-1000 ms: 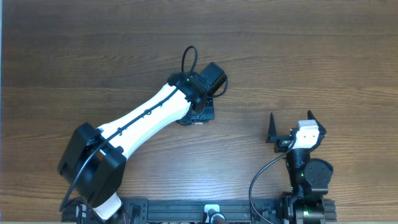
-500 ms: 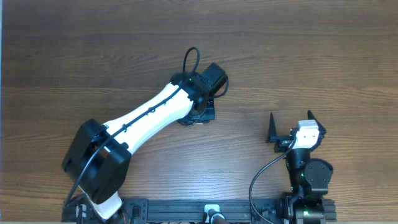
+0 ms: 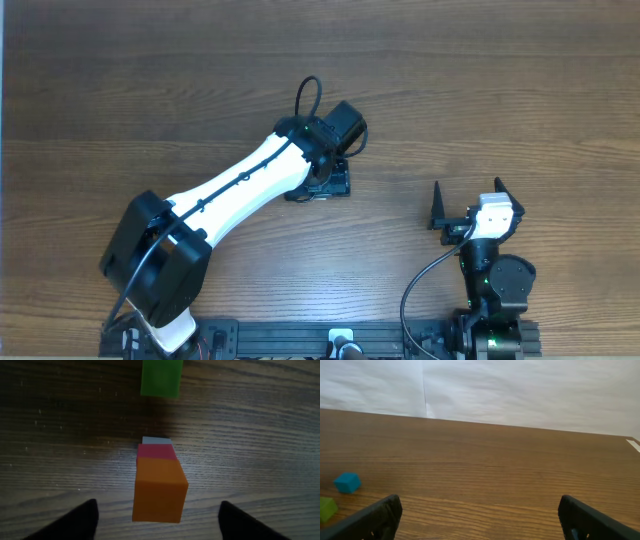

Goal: Stack Cubes

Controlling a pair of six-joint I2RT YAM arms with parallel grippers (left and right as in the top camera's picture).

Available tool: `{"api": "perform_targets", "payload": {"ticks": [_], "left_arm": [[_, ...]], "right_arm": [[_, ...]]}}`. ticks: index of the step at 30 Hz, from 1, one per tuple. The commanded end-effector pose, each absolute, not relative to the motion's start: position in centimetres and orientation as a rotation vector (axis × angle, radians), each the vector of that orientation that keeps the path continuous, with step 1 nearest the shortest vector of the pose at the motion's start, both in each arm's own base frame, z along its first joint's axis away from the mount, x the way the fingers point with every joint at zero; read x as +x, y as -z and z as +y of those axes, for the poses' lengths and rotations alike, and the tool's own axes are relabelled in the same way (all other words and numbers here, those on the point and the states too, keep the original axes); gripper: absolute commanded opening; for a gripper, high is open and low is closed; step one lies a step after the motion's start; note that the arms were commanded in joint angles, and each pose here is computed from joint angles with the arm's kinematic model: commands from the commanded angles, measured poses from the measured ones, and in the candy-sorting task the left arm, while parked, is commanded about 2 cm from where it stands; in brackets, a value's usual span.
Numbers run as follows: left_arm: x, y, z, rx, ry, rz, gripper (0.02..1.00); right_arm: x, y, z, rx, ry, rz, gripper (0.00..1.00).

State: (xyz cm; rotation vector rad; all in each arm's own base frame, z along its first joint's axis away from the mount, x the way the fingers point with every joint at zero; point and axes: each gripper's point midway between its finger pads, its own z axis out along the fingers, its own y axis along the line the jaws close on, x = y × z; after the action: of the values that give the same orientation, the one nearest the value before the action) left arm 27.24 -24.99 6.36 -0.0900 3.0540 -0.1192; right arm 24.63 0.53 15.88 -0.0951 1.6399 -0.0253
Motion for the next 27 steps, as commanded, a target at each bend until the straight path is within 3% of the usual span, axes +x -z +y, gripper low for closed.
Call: {"api": "perform_targets", "payload": {"ticks": [1, 4, 12, 21, 27], "left_arm": [[27.9, -6.3, -25.1, -0.101, 0.127, 3.051, 0.899], [28.3, -6.4, -24.8, -0.139, 0.136, 3.043, 0.987], [31.3, -9.6, -23.3, -0.275, 0.246, 2.926, 0.998], [36.8, -19.6, -16.8, -0.483, 0.361, 2.543, 0.998], [36.6, -27.0, -11.7, -0.469, 0.321, 2.310, 0.991]], "right_arm": [[24.6, -15.7, 0.5, -0.090, 0.027, 1.639, 0.991], [24.6, -15.7, 0.5, -0.090, 0.027, 1.639, 0.991], [24.6, -15.7, 0.5, -0.090, 0.027, 1.639, 0.991], [24.6, -15.7, 0.5, -0.090, 0.027, 1.639, 0.991], [24.6, -15.7, 0.5, -0.090, 0.027, 1.639, 0.991]]}}
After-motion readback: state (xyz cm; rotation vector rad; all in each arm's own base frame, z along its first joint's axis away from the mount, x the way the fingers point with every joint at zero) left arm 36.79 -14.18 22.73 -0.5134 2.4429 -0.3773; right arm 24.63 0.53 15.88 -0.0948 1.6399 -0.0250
